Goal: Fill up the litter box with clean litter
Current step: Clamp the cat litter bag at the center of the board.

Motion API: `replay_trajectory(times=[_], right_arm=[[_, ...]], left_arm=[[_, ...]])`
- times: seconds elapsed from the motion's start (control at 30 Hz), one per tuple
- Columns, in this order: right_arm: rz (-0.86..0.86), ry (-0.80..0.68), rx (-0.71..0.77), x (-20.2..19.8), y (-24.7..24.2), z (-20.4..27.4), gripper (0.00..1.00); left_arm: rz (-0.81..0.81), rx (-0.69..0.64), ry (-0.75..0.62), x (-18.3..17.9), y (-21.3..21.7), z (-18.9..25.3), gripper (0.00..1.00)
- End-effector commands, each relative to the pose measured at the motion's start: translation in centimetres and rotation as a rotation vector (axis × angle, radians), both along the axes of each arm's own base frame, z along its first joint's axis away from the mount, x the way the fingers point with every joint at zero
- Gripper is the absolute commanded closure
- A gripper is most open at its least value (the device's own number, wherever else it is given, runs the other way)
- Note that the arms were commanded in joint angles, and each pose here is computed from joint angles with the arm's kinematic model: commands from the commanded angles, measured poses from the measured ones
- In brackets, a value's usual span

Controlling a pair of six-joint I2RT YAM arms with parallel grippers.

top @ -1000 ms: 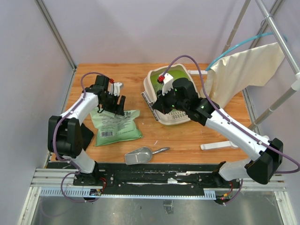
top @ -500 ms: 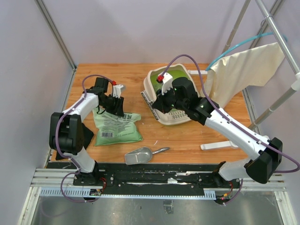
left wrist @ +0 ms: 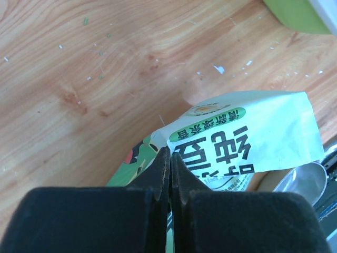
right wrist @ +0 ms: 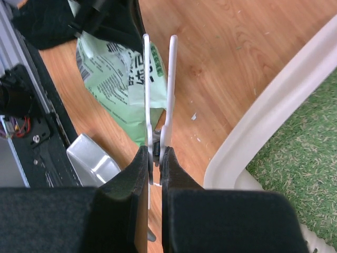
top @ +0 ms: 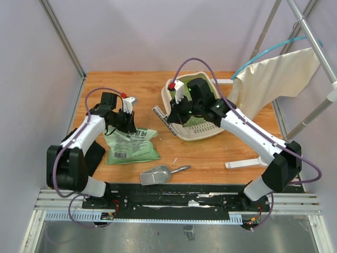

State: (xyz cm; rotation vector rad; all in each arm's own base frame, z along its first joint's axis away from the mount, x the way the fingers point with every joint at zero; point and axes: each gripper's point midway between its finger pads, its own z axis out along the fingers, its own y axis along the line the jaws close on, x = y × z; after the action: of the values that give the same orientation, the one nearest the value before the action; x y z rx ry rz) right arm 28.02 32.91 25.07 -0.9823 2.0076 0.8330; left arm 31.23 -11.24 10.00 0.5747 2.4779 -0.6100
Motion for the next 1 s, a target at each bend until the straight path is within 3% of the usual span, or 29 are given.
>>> replay_trajectory(times=[0.0,0.13,0.43,0.6,0.97], right_arm=[[0.109,0.002,-0.024,-0.6,0.2,-0.1,0.99],[0.176,0.010,-0.054,-0.9,0.8,-0.3,0.99],[0.362,-0.044,-0.289,-2.9,2.0,-4.1,0.99],[0.422,-0.032,-0.335,-4.5,3.1,-5.6,0.99],[0.380,-0.047,-0.414,-3.3,4.3,-7.2,0.99]], left_arm=[[0.018,-0.043,-0.151,-1.0,-0.2,3.7,0.99],[0.018,-0.048,-0.286,-2.2,-0.5,5.5,1.00],[-0.010,-0.025,-0.397,-4.3,-1.6,7.0,0.99],[0.007,-0.044,-0.447,-4.7,-1.9,7.7,1.00],[-0.022,-0.075,-0.494,-5.4,-2.3,8.6,0.99]])
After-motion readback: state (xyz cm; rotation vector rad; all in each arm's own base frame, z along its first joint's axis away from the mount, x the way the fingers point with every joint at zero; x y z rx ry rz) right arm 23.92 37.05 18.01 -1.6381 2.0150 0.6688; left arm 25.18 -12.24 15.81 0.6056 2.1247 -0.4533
